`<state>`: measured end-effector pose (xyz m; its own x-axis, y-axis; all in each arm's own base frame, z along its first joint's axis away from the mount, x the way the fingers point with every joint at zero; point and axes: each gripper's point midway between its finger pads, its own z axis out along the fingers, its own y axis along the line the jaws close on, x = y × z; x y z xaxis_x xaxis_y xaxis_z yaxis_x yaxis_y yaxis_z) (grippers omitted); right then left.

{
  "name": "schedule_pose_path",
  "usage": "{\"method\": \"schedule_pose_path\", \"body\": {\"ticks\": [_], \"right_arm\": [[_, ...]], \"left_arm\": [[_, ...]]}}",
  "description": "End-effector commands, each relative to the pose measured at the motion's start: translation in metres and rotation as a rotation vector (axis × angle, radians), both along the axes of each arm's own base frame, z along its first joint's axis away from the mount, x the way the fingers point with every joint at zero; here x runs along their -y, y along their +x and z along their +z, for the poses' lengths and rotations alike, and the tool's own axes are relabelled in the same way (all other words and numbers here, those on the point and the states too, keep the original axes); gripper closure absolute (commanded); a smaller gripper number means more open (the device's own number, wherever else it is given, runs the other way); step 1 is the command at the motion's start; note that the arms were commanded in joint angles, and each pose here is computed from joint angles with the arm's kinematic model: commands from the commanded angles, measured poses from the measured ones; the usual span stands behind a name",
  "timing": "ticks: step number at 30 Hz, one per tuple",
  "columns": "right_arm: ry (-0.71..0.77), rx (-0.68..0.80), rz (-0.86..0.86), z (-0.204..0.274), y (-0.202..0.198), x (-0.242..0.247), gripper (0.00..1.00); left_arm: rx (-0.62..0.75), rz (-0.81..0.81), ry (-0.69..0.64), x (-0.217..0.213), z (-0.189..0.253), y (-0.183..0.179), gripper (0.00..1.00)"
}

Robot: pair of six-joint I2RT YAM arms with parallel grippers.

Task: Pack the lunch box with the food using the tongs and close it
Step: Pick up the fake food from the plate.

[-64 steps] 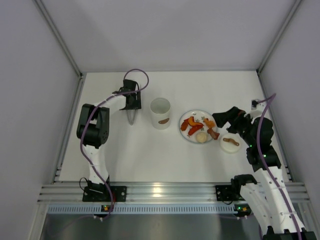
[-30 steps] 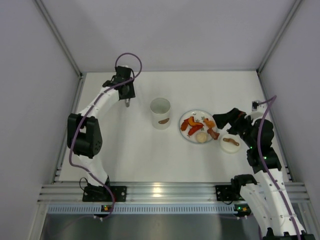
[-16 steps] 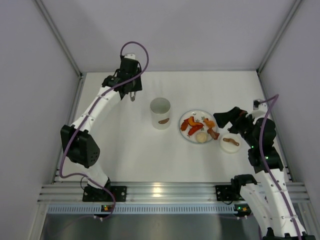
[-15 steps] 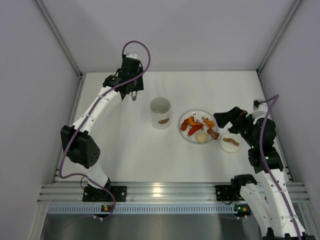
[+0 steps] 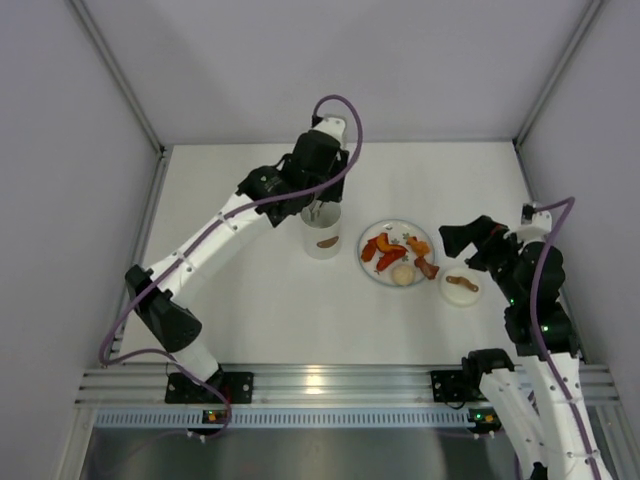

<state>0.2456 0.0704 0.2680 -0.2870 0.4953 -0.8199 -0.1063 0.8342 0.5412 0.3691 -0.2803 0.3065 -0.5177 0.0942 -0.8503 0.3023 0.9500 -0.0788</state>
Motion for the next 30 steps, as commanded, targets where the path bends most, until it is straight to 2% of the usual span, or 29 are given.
{"method": "schedule_pose_path", "body": {"ticks": [1, 4, 11, 20, 30], "right_arm": [[-0.047, 0.047, -0.13, 0.026, -0.009, 0.027, 0.01], [-0.073, 0.049, -0.227, 0.034, -0.016, 0.045, 0.01], [-0.108, 0.054, -0.322, 0.044, -0.031, 0.064, 0.01], [-0.129, 0.034, -0.323, 0.037, -0.036, 0.066, 0.0], [-0.133, 0.02, -0.316, 0.03, -0.036, 0.065, 0.01]], "left_arm": [[0.062, -0.071, -0.007, 0.019, 0.028, -0.03, 0.53], [0.053, -0.124, 0.003, 0.042, 0.018, -0.052, 0.53], [0.007, -0.213, 0.023, 0.077, -0.019, -0.093, 0.53], [-0.047, -0.304, 0.038, 0.104, -0.05, -0.139, 0.53], [-0.126, -0.364, 0.071, 0.111, -0.088, -0.184, 0.51]]}}
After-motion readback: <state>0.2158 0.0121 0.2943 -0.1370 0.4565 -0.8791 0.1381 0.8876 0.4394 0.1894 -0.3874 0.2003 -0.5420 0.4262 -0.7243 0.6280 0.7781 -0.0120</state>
